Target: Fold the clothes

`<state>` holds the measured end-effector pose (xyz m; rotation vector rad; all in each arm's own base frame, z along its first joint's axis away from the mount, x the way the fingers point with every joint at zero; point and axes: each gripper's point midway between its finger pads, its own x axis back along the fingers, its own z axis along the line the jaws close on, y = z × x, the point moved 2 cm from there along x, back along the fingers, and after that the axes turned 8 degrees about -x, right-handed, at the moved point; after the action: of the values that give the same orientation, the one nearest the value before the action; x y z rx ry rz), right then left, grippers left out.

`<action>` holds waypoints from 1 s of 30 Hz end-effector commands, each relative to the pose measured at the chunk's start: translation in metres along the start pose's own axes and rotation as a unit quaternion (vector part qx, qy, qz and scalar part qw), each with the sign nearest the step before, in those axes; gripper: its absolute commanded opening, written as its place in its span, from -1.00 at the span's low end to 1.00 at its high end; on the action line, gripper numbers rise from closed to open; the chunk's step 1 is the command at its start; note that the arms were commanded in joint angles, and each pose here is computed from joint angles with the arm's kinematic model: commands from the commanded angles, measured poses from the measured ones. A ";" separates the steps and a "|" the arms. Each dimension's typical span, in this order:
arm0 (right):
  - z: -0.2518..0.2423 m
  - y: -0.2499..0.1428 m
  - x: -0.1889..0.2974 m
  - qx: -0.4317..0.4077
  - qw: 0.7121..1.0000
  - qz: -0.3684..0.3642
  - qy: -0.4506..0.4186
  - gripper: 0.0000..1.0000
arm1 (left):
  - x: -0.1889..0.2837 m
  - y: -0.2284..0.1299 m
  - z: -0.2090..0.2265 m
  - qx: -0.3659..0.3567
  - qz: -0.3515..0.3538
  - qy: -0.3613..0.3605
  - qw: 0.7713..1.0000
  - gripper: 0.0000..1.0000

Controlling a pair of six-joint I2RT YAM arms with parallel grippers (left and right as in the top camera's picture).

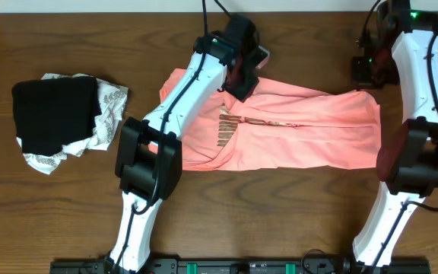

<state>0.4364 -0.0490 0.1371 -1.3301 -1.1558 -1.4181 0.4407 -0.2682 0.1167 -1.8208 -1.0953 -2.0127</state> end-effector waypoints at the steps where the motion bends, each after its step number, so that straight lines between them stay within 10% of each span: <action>1: -0.015 0.006 0.015 -0.026 0.999 -0.026 -0.015 -0.98 | -0.009 -0.001 -0.001 -0.003 -0.003 -0.005 1.000 0.06; 19: -0.018 0.007 0.015 -0.027 0.999 -0.029 -0.015 -0.97 | -0.079 -0.009 0.010 0.019 0.001 -0.007 1.000 0.07; 26: -0.018 0.008 0.015 -0.027 0.999 -0.030 -0.016 -0.98 | -0.079 -0.006 0.005 0.022 -0.006 -0.023 0.999 -0.88; 30: -0.020 0.008 0.015 -0.027 0.999 -0.031 -0.023 -0.98 | -0.071 -0.001 0.006 0.022 -0.014 -0.021 0.999 -0.88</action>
<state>0.4377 -0.0657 0.1374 -1.3709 -1.1646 -1.4465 0.4597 -0.2838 0.0455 -1.8349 -1.1489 -1.9711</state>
